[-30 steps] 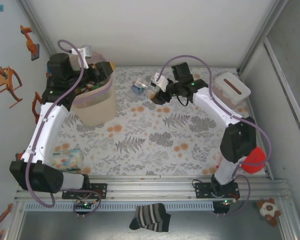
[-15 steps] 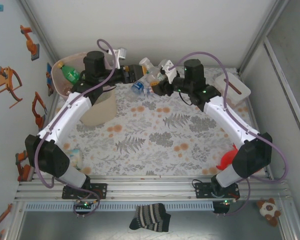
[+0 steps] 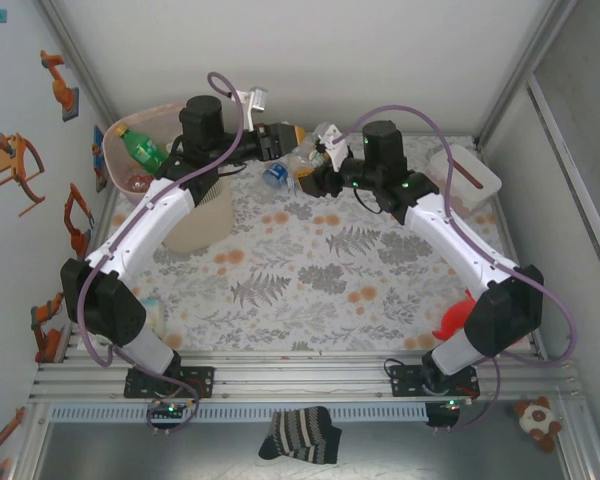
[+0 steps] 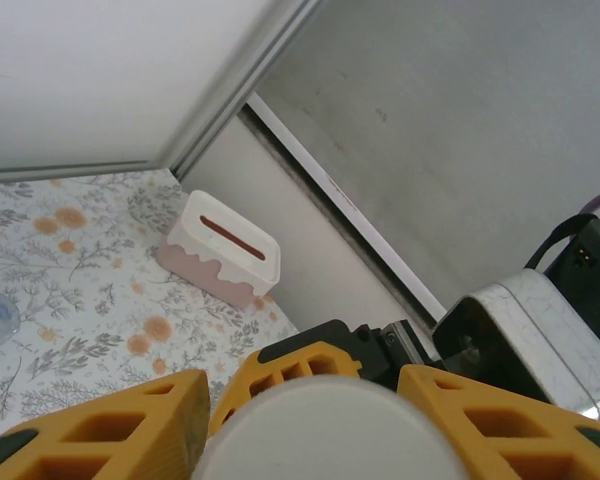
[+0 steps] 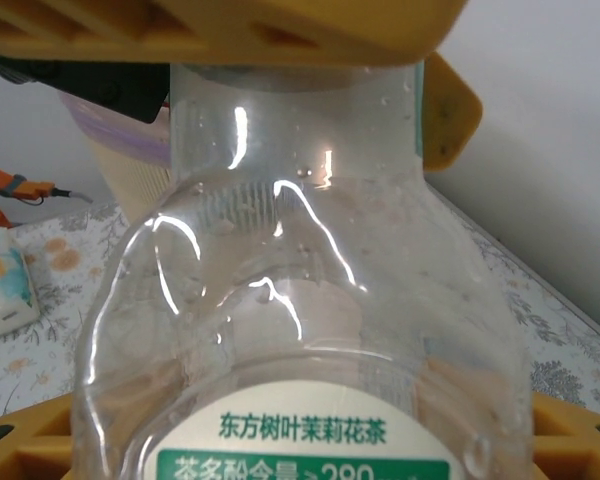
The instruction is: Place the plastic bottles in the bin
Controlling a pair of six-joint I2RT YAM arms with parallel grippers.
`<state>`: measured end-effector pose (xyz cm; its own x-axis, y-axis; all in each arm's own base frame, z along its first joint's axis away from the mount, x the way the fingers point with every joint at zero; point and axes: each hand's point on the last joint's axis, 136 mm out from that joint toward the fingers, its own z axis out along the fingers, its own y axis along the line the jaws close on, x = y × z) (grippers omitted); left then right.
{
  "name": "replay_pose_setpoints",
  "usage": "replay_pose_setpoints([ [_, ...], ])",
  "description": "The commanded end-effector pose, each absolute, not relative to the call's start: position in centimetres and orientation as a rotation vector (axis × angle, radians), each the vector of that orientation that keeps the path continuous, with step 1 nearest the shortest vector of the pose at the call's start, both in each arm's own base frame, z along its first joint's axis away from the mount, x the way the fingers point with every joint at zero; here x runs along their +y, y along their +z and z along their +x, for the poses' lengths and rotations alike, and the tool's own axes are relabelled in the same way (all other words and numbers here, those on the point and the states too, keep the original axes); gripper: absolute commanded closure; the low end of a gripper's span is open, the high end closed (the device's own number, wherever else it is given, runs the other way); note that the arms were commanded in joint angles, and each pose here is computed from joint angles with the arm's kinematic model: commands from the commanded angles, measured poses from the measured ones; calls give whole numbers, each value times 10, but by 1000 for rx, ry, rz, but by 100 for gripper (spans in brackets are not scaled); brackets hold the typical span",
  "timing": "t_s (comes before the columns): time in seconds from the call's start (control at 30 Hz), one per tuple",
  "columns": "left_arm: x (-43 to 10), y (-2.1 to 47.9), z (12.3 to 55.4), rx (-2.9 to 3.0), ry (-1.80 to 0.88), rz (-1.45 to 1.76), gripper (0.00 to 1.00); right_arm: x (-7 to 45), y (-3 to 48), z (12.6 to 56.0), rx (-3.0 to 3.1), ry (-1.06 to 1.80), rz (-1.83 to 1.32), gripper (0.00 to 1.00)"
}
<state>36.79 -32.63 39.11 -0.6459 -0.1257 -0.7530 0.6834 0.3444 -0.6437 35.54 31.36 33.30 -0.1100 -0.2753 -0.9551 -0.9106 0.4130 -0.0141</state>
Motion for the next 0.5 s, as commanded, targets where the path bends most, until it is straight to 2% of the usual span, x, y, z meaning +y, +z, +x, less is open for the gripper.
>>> replay_pose_setpoints([
  [0.0, -326, 401, 363, 1841, -1367, 529, 55, 310, 368, 348, 1548, 747, -1039, 59],
  [0.27, -316, 406, 359, 1836, -1290, 535, 67, 312, 373, 348, 1556, 745, -1019, 53],
  [0.3, -314, 406, 359, 1839, -1276, 533, 67, 313, 373, 348, 1555, 746, -1018, 51],
  [0.4, -305, 408, 361, 1839, -1249, 524, 68, 313, 376, 348, 1556, 749, -1012, 35],
  [0.47, -296, 413, 362, 1830, -1228, 513, 69, 313, 380, 347, 1551, 749, -1004, 29],
])
